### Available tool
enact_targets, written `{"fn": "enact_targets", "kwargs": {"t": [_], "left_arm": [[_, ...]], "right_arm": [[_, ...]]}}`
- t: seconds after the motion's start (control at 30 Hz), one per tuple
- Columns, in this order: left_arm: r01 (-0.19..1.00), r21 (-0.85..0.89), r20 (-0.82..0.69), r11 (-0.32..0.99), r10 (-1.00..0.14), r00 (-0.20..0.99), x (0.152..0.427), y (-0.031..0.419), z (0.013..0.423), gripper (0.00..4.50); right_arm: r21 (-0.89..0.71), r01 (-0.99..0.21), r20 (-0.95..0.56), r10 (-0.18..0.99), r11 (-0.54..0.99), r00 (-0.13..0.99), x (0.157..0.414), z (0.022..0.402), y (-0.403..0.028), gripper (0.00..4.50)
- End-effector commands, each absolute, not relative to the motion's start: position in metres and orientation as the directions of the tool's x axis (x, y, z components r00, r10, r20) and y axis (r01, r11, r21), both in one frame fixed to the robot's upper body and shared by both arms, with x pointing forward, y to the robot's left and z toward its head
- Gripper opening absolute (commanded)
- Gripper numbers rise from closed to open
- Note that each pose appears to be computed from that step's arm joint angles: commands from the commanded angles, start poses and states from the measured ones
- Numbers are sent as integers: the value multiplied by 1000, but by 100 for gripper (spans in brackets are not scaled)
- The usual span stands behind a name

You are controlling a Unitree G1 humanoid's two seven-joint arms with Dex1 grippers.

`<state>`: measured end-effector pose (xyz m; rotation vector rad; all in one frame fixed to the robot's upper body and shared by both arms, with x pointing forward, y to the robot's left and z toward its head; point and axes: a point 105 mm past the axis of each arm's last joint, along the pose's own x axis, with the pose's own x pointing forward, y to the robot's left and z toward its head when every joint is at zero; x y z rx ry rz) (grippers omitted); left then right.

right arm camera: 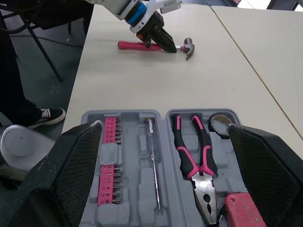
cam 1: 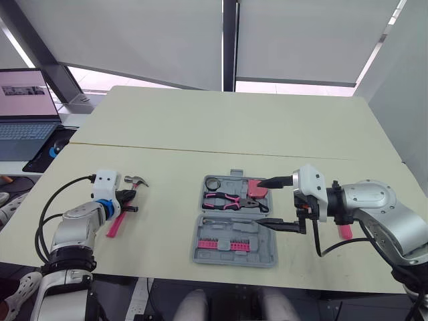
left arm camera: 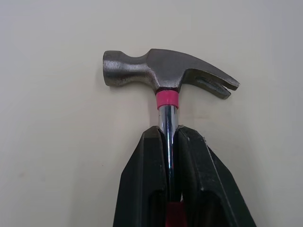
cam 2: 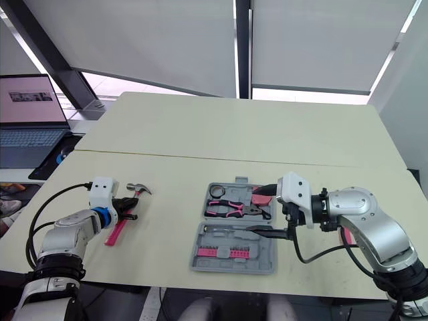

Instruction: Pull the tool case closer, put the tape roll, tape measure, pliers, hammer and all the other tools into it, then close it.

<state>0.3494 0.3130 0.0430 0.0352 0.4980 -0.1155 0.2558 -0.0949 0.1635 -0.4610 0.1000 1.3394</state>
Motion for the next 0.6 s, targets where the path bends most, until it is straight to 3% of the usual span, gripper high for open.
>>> {"fn": "enact_targets", "kwargs": {"t": [0.03, 0.17, 0.33, 0.43, 0.6], "left_arm": [[97, 65, -382, 993, -65, 922, 349, 321, 65, 7], [228, 221, -281, 948, -162, 946, 339, 305, 106, 7], [396, 259, -244, 881, -337, 909, 328, 263, 128, 7], [668, 297, -319, 683, -588, 743, 308, 203, 128, 7], [894, 246, -416, 375, -792, 446, 283, 132, 124, 7]], "right_arm": [[-322, -933, -316, 910, 164, 269, 255, 175, -98, 450], [-339, -918, -315, 894, 208, 319, 259, 178, -107, 450], [-360, -899, -325, 870, 248, 370, 262, 181, -123, 450], [-367, -893, -352, 850, 260, 392, 259, 181, -137, 450], [-343, -911, -433, 822, 228, 369, 246, 172, -149, 450]]}}
